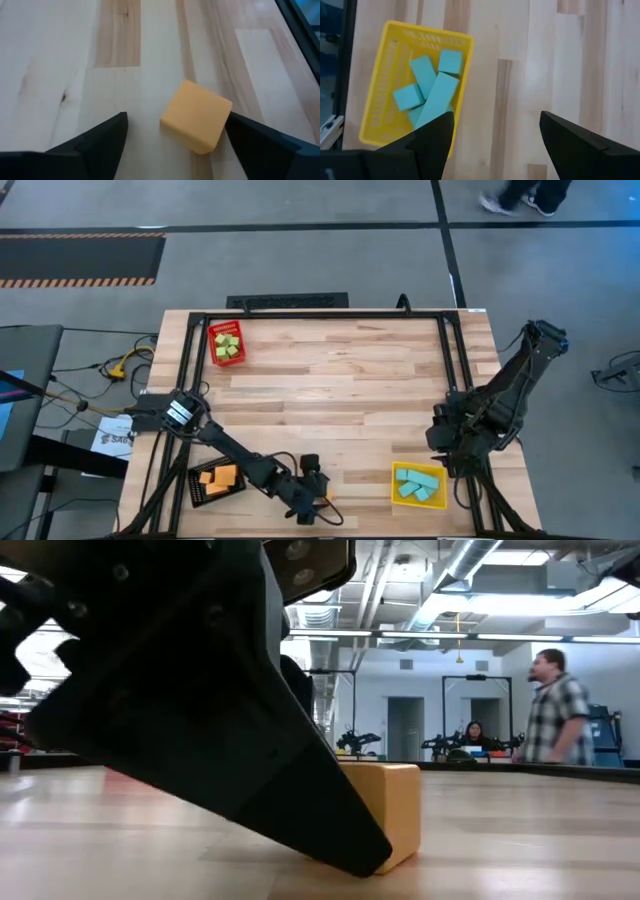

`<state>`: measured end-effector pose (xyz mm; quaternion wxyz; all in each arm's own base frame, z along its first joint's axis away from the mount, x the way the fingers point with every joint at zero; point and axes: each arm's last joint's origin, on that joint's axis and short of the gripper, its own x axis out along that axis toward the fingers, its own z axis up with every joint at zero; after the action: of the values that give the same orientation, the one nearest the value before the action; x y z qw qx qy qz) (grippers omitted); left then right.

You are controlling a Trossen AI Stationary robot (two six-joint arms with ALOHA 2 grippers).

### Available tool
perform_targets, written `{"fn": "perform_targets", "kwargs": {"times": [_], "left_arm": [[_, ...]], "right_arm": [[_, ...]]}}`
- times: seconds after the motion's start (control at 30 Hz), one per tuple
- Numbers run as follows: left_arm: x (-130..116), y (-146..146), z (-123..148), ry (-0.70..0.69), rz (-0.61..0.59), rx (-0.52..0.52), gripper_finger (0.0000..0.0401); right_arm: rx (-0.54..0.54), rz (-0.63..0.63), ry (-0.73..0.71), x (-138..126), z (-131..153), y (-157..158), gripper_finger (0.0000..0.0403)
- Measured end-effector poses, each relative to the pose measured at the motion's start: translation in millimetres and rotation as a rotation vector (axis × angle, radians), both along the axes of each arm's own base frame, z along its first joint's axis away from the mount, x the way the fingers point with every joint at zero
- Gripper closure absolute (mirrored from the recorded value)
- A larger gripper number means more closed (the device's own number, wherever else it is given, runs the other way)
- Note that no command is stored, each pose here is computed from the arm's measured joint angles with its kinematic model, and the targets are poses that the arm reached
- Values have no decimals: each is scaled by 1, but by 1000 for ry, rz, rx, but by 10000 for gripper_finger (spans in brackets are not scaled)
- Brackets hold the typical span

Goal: Sort & place blocks by color
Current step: Put the yellow block into the black bin

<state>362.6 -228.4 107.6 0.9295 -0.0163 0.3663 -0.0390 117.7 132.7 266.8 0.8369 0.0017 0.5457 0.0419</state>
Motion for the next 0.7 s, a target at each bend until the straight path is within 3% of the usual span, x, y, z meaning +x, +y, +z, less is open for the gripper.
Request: {"fn": "perform_targets", "kwargs": {"times": [0.2, 0.4, 0.53, 0.7], "left_arm": [[1, 0, 0, -3, -16, 3, 158], [6, 2, 2, -41, -127, 68, 229], [5, 12, 8, 30, -170, 81, 290], [-25, 35, 40, 173, -36, 177, 300]], "right_arm": [[-51, -10, -1, -2, -1, -3, 91], [-95, -23, -18, -2, -1, -6, 91], [-95, -47, -15, 2, -1, -9, 91], [-100, -71, -19, 8, -1, -15, 91]]}}
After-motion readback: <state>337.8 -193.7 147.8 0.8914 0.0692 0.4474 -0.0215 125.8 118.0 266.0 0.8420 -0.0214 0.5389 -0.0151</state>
